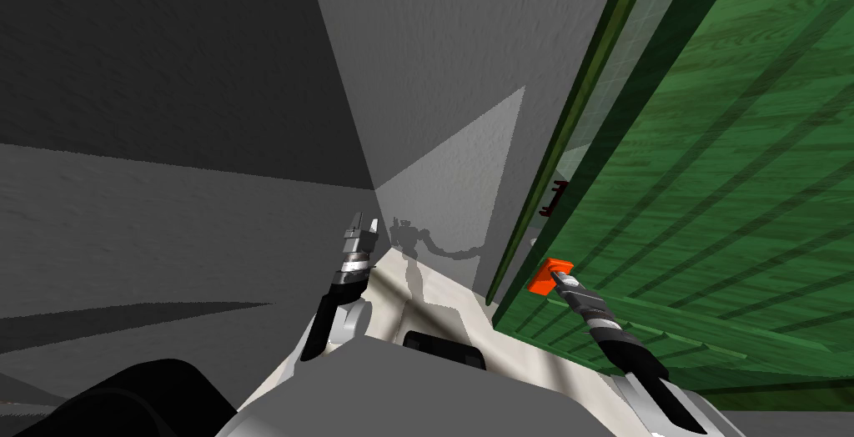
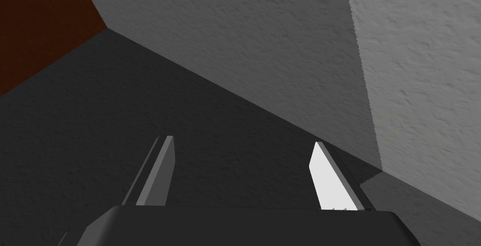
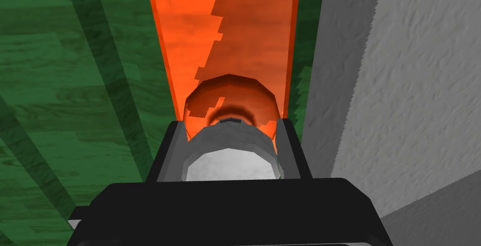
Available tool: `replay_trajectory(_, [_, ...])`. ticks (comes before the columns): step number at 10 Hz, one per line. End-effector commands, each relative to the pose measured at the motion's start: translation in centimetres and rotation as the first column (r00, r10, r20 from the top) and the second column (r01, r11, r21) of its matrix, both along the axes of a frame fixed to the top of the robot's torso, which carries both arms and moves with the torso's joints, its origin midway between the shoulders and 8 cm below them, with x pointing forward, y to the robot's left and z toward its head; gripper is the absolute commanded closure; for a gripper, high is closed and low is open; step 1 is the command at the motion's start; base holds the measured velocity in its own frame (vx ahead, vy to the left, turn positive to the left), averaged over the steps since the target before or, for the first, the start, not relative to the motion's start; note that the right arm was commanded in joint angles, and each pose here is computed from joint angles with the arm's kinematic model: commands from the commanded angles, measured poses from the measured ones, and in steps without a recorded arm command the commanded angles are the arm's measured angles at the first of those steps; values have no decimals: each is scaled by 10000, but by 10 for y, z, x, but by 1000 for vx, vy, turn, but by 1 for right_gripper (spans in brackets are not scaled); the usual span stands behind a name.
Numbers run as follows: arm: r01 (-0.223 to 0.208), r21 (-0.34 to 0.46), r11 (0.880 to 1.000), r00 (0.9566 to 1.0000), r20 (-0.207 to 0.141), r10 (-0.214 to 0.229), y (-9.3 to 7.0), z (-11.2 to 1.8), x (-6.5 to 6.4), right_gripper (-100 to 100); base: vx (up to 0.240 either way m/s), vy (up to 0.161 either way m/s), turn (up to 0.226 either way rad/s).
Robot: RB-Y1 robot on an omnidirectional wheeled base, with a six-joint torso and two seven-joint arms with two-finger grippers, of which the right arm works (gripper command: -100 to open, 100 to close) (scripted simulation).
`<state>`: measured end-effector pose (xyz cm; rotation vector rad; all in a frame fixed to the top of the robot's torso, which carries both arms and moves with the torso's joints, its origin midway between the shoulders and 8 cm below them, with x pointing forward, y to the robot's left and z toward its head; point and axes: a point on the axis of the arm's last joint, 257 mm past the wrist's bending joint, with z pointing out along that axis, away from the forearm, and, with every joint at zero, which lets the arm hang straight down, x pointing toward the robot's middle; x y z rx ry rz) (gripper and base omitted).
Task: Pull the door open
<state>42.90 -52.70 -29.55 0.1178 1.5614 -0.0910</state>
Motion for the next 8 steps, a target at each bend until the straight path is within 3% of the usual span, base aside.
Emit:
replay_trajectory(1, [0, 9, 10000, 10000, -8, 0, 0, -1, -1, 100, -25, 3, 3])
replay_trajectory(4, [0, 9, 10000, 10000, -8, 0, 0, -1, -1, 100, -8, 1, -1])
replay_trajectory(8, [120, 1346, 9908, 9996, 243, -154, 2, -1, 4, 100, -45, -33, 50])
